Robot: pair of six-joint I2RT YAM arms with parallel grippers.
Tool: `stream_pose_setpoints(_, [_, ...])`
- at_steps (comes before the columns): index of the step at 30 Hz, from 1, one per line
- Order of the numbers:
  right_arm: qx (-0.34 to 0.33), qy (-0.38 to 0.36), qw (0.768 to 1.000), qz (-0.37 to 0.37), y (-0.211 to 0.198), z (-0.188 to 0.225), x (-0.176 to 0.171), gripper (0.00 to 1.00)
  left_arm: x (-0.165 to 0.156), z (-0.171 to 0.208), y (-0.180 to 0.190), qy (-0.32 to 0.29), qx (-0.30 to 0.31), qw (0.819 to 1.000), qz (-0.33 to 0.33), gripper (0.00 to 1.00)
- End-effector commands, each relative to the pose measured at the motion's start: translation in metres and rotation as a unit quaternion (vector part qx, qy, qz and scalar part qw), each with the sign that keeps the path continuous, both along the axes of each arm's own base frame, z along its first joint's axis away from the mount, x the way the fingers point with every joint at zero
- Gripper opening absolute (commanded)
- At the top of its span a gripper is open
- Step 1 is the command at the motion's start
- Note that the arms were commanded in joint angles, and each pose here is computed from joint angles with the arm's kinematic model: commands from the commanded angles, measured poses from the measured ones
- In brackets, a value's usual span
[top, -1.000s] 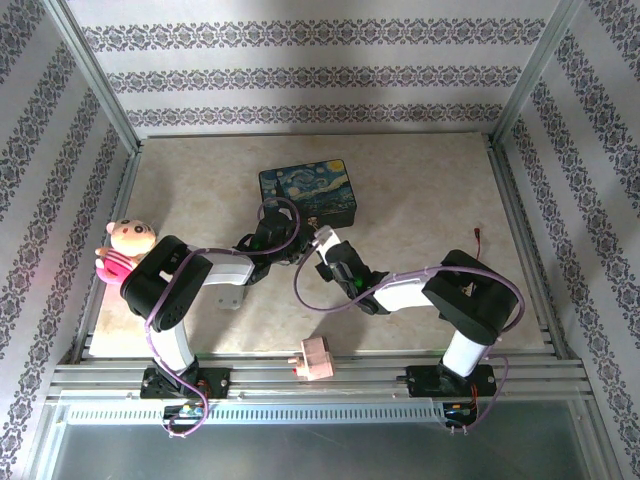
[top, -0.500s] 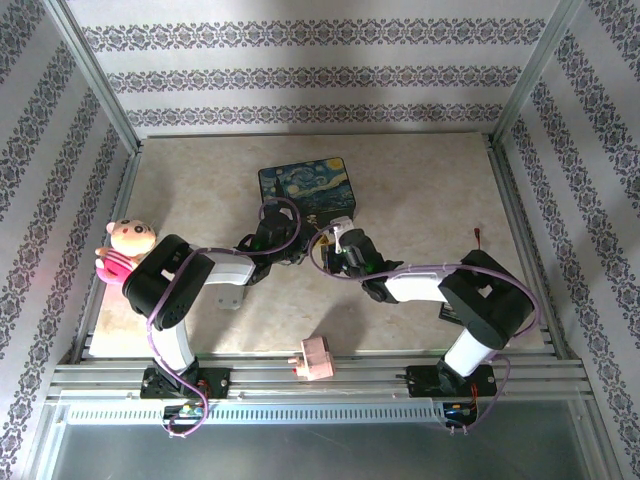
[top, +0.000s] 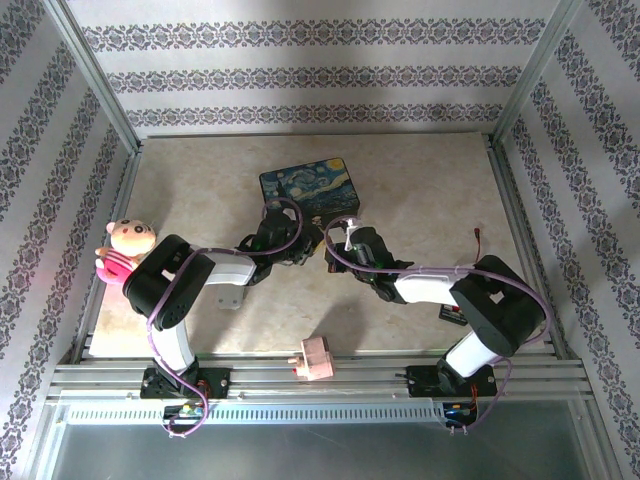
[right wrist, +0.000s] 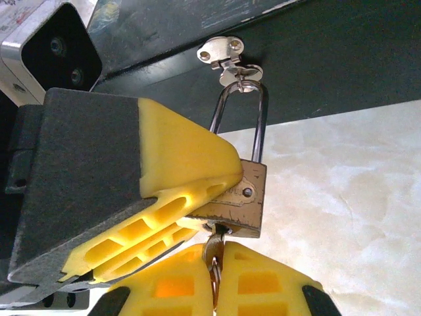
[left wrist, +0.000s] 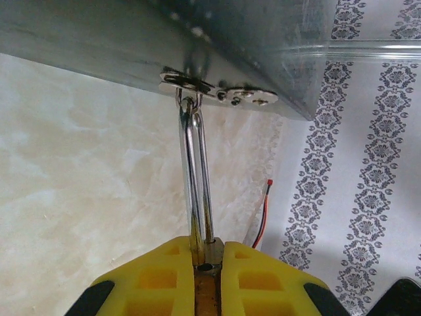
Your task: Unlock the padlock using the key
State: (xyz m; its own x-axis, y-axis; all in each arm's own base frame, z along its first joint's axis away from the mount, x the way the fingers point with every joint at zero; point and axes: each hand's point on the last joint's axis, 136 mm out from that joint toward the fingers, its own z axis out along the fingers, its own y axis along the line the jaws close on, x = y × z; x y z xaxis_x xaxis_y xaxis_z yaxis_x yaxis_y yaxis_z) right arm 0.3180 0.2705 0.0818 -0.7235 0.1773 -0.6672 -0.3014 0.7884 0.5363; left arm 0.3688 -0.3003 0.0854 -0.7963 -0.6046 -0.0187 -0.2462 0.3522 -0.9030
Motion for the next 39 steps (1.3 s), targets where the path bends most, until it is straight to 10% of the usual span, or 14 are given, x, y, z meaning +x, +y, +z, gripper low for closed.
stream_pose_setpoints(1, [0.040, -0.029, 0.996, -0.073, -0.024, 0.028, 0.022, 0.00, -0.015, -0.025, 0.002, 0.038, 0.022, 0.999, -0.014, 0.04])
stream_pose_setpoints(39, [0.115, 0.051, 0.989, -0.080, -0.045, 0.033, 0.001, 0.37, -0.028, -0.042, 0.008, 0.045, 0.033, 0.998, -0.026, 0.05])
